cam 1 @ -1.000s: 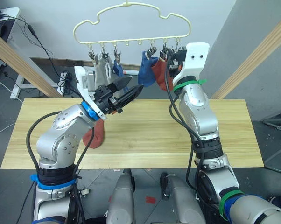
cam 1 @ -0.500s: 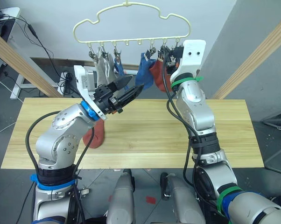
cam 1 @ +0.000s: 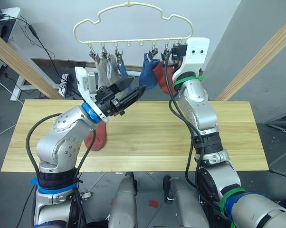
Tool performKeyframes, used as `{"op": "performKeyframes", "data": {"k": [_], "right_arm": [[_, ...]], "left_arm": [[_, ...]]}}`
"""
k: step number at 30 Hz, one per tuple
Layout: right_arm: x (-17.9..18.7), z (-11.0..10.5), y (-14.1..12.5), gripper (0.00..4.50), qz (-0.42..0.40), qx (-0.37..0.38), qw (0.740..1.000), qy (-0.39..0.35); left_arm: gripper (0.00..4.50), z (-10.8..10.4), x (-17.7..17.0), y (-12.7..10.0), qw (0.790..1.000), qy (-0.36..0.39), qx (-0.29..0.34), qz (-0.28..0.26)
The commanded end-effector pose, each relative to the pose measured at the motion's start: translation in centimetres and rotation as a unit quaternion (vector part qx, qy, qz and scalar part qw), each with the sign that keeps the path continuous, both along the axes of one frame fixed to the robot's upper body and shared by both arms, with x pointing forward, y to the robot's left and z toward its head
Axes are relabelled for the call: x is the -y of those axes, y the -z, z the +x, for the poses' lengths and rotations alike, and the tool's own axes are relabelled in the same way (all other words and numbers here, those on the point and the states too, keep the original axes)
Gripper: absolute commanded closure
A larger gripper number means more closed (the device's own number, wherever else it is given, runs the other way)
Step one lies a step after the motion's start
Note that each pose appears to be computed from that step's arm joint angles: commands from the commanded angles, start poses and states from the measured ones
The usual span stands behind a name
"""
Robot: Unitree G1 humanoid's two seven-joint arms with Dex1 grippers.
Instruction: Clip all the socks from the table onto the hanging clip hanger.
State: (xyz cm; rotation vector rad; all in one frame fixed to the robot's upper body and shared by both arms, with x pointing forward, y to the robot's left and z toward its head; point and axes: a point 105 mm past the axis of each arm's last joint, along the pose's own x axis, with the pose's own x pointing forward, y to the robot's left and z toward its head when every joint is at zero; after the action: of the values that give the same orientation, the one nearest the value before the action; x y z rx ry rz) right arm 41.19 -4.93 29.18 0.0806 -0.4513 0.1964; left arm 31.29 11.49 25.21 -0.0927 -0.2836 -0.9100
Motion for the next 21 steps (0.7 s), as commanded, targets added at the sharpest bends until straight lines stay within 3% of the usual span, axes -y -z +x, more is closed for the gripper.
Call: {"op": "performKeyframes", "data": {"k": [1, 5, 8, 10, 12, 16, 21], "right_arm": [[0.0, -0.6, -2.0, 4.48, 0.006, 0.037, 0.999, -0.004], [0.3, -0.3, -1.9, 4.48, 0.000, 0.022, 0.999, -0.027], [1.5, 0.2, -1.3, 4.48, -0.029, -0.016, 0.998, -0.059], [2.6, 0.2, -1.1, 4.48, -0.061, -0.031, 0.995, -0.074], [3.5, 0.1, -1.2, 4.50, -0.078, -0.038, 0.993, -0.082], [4.4, -0.3, -0.9, 4.50, -0.099, -0.058, 0.989, -0.096], [5.1, -0.3, 0.2, 4.50, -0.095, -0.092, 0.987, -0.095]], "left_arm": [[1.54, -1.0, 0.0, -1.2, 0.999, 0.001, 0.036, -0.001], [1.54, 0.1, -1.7, 0.4, 0.999, -0.052, 0.001, 0.003], [1.54, 2.1, -6.1, 4.4, 0.981, -0.176, -0.062, 0.043], [1.54, 2.7, -9.5, 7.5, 0.959, -0.252, -0.109, 0.067], [1.16, 2.8, -11.9, 9.5, 0.946, -0.284, -0.136, 0.080], [0.02, 3.4, -14.4, 12.1, 0.929, -0.305, -0.164, 0.128], [0.02, 6.0, -15.6, 14.0, 0.916, -0.305, -0.185, 0.184]]}}
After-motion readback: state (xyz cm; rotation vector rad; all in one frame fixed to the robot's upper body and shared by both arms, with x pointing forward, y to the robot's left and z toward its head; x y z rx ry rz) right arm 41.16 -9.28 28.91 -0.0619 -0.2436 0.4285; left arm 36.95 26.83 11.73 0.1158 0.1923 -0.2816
